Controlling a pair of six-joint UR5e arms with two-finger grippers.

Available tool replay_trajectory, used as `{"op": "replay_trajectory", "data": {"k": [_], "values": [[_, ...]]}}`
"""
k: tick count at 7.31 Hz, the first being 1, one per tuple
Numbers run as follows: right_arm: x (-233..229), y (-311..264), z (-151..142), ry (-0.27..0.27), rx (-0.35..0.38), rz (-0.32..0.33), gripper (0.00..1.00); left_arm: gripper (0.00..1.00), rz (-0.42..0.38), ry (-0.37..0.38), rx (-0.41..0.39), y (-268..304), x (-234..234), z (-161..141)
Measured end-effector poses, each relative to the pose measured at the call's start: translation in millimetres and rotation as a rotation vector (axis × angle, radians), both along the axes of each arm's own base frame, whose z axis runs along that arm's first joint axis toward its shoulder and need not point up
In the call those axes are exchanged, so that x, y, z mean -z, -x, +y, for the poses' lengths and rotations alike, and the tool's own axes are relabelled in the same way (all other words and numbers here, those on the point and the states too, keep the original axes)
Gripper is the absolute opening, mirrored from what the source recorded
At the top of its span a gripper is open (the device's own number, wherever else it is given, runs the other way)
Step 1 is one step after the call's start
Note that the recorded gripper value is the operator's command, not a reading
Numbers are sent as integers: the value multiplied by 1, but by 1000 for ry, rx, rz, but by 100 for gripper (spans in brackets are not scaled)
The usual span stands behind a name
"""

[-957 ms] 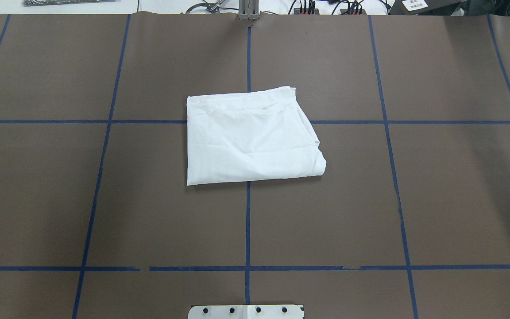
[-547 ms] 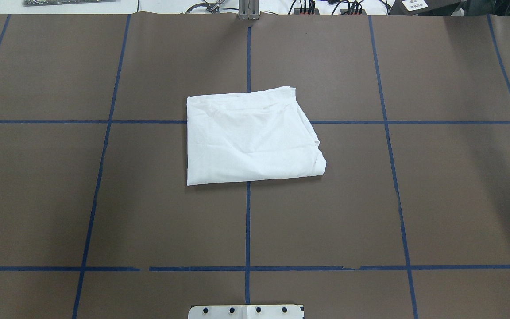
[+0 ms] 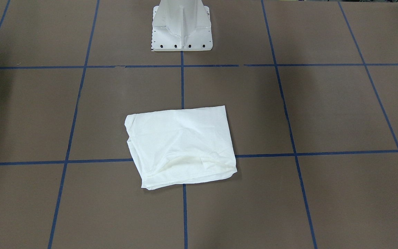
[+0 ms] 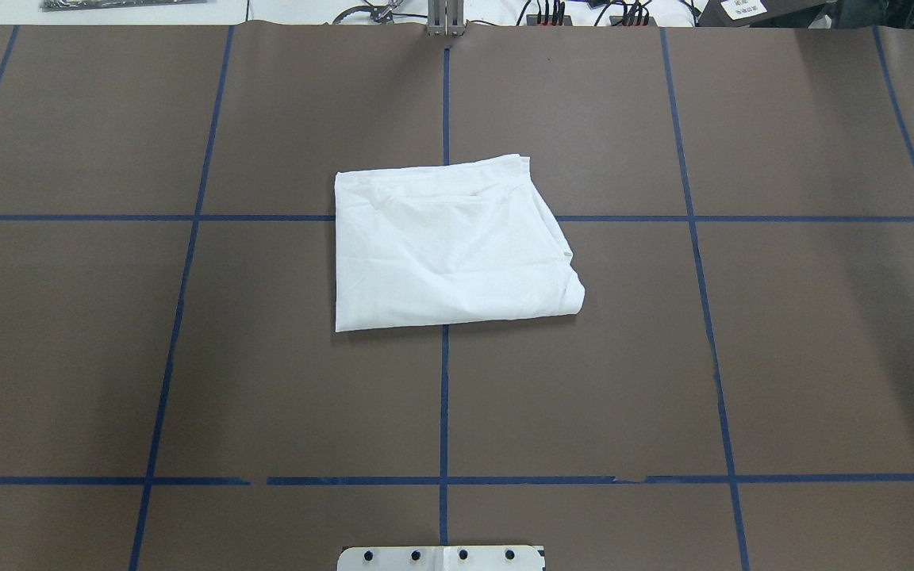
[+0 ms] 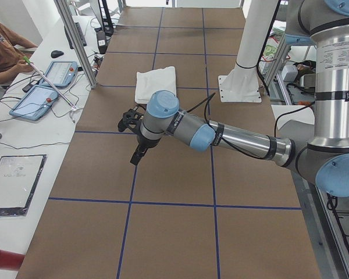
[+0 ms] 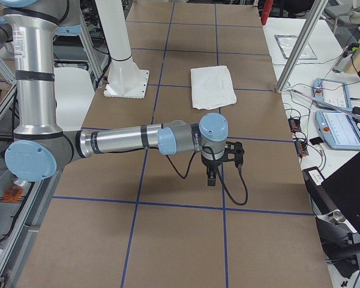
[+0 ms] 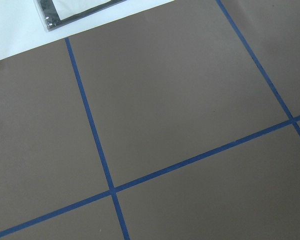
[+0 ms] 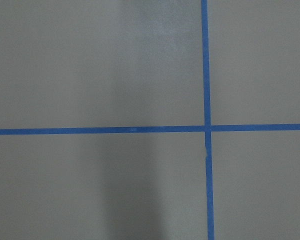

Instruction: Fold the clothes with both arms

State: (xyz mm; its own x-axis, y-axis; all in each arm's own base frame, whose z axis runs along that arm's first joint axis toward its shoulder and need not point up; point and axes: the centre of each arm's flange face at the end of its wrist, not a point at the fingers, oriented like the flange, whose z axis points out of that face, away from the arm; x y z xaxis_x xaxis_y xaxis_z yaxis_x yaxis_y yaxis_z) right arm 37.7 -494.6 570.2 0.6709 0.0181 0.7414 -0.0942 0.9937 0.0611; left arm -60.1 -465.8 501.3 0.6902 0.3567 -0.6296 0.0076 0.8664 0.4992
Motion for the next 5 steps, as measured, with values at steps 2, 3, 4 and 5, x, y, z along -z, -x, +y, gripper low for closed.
{"op": "replay_trajectory", "data": {"k": [2,3,4,5], "values": [[-1,0,1,-6,-1,-2,100,100,2,1,0,0,0,1],[-2,0,1,-5,-2,-2,100,100,2,1,0,0,0,1],[-2,0,1,-4,-2,-2,100,100,2,1,0,0,0,1],[-3,1,1,-4,-2,-1,100,100,2,2,-1,0,0,1]]}}
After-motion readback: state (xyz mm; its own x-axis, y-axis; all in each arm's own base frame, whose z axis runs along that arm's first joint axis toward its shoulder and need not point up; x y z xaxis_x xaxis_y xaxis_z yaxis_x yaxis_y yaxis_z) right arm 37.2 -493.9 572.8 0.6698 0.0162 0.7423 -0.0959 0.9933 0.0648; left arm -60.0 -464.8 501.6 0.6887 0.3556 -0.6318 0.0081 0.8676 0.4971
